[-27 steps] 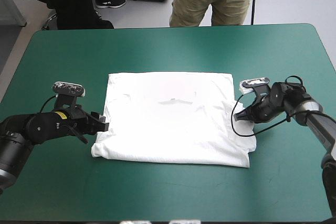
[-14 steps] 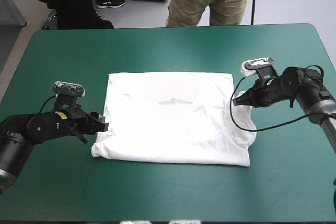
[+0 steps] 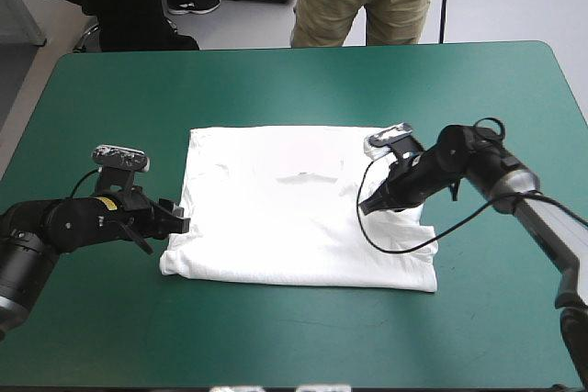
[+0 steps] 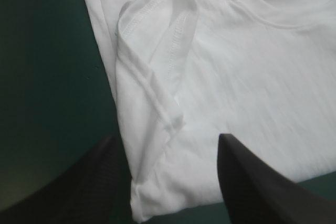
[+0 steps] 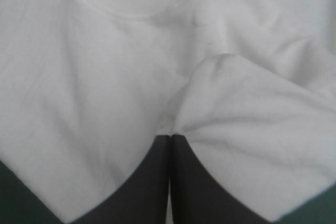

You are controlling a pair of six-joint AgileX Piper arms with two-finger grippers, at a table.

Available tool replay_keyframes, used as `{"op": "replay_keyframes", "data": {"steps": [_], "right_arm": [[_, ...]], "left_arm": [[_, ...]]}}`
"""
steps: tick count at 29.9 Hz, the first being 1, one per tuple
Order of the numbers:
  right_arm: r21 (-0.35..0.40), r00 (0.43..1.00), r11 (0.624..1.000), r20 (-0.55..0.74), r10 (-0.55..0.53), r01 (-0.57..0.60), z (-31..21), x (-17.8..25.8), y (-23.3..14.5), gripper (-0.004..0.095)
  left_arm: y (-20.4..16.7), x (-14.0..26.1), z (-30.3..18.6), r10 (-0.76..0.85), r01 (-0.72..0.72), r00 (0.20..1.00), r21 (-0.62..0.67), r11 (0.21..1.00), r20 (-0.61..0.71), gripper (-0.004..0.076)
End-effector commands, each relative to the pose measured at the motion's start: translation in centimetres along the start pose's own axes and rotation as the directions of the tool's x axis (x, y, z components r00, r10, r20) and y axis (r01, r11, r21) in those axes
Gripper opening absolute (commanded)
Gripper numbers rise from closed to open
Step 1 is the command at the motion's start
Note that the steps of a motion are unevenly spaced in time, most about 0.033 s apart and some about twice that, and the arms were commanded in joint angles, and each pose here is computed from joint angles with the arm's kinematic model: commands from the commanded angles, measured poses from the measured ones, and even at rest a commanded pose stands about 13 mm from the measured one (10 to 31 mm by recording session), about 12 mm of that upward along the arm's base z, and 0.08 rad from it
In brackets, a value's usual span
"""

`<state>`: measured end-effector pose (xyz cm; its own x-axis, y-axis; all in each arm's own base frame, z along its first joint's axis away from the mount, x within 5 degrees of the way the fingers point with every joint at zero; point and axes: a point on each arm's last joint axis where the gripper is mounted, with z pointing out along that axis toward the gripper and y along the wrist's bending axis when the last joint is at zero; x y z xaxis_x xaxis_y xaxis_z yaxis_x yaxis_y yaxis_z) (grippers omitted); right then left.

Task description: Fold the cloth

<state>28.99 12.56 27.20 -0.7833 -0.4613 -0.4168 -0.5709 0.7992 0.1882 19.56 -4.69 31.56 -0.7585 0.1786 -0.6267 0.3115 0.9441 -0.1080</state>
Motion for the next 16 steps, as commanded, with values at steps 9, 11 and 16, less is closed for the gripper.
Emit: {"op": "replay_keyframes", "data": {"steps": [9, 11, 16], "right_arm": [[-0.012, 0.997, 0.997, -0.005, -0.071, 0.071, 4.8, -1.8, 2.5, 0.0094], [-0.006, 0.997, 0.997, -0.009, -0.08, 0.08, 4.8, -1.8, 2.4, 0.0213], [0.004, 0.995, 0.995, 0.026, -0.101, 0.101, 3.6, -1.9, 2.7, 0.0457]], "left_arm": [[-0.3, -0.6, -1.0, -0.01, 0.009, 0.999, 0.016, 1.0, 0.031, 0.0414], [-0.3, -0.6, -1.0, -0.01, 0.009, 0.999, 0.016, 1.0, 0.031, 0.0414], [-0.3, -0.6, -1.0, -0.018, 0.017, 0.999, 0.015, 1.0, 0.031, 0.0415]]}}
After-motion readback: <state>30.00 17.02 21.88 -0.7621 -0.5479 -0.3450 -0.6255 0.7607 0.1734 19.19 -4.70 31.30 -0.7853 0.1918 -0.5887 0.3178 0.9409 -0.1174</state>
